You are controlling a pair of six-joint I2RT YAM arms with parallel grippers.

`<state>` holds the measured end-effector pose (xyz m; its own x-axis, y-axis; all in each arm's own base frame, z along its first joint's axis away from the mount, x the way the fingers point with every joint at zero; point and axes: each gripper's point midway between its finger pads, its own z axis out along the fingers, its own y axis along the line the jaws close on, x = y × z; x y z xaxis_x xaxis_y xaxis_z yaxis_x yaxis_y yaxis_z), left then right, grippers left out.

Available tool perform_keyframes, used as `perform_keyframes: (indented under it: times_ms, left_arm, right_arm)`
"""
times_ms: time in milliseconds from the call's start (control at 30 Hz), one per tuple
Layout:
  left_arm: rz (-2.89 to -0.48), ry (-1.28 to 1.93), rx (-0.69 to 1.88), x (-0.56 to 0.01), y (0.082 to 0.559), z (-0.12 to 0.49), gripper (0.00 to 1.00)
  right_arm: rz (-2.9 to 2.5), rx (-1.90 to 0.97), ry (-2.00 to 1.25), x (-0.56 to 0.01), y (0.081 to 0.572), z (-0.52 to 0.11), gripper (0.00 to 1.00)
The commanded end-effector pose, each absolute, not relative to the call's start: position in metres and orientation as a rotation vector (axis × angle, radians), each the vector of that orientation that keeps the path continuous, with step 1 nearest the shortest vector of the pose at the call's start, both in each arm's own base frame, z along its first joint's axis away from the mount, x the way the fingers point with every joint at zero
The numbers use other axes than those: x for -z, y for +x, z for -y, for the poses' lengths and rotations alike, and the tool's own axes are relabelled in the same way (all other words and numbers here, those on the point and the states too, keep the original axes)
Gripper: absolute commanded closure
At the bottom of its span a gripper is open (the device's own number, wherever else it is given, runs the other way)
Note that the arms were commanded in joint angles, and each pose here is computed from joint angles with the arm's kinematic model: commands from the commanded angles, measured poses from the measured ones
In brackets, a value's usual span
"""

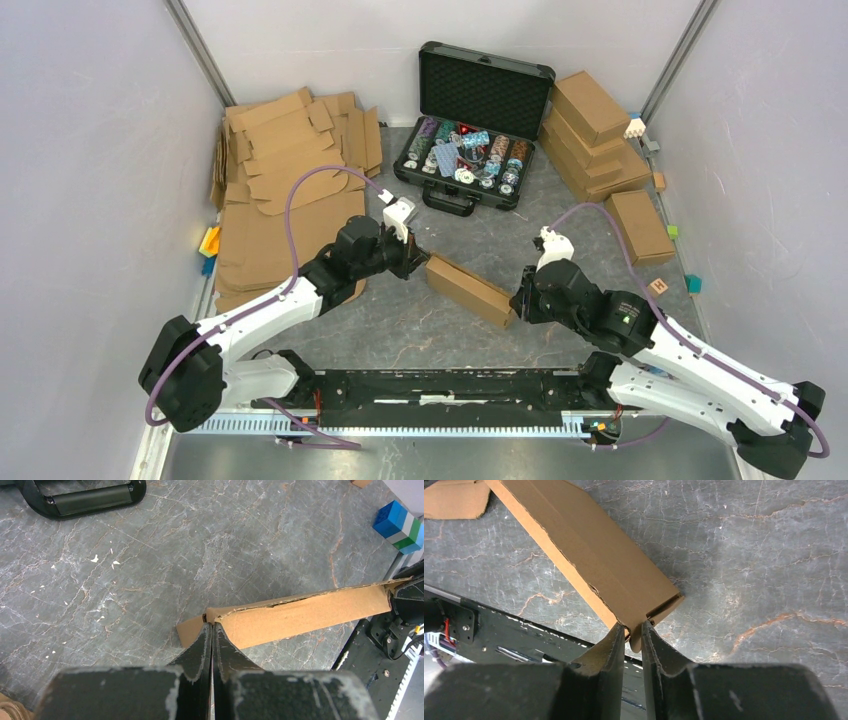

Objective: Fold the paper box

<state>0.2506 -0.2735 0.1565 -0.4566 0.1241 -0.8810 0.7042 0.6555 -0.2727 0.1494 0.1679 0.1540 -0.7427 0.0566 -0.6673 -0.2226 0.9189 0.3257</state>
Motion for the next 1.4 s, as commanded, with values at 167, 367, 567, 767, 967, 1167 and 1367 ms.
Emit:
perform_keyframes:
  times_ms: [167,367,567,767,967,1167,1367]
  left_arm:
    - [-1.955,0.658,0.796,-0.164,0.248,0.276,0.98]
    - [-1.955,0.658,0.794,-0.165,0.248,0.276,0.98]
    - [-1.958,0.661,0.787,-0.162,0.247,0.276,0.98]
    - [-1.954,0.647,0.777,-0.164,0.246,0.276,0.98]
    - [-1.958,0.597,0.782,-0.168,0.244,0.276,0.98]
    - [-1.961,0.596,0.755,-0.169,0.243,0.275,0.98]
    - [-1.963,0.587,0.746,-0.167,0.238,0.271,0.98]
  right_arm:
    - [-2.339,-0.592,0.089,-0.164,0.154,-0.176,0.82]
    - [-2.351,-0.582,0.112,-0.158,0.154,-0.175,0.86]
    - [-2.408,-0.547,0.205,-0.139,0.149,-0.169,0.99]
    - [-2.37,-0.562,0.278,-0.138,0.154,-0.167,0.98]
    - [-2.401,-0.398,0.182,-0.152,0.158,-0.156,0.62]
    - [-2.411,-0.323,0.135,-0.157,0.155,-0.143,0.36]
    - [-2.382,-0.391,0.136,-0.158,0.152,-0.143,0.14]
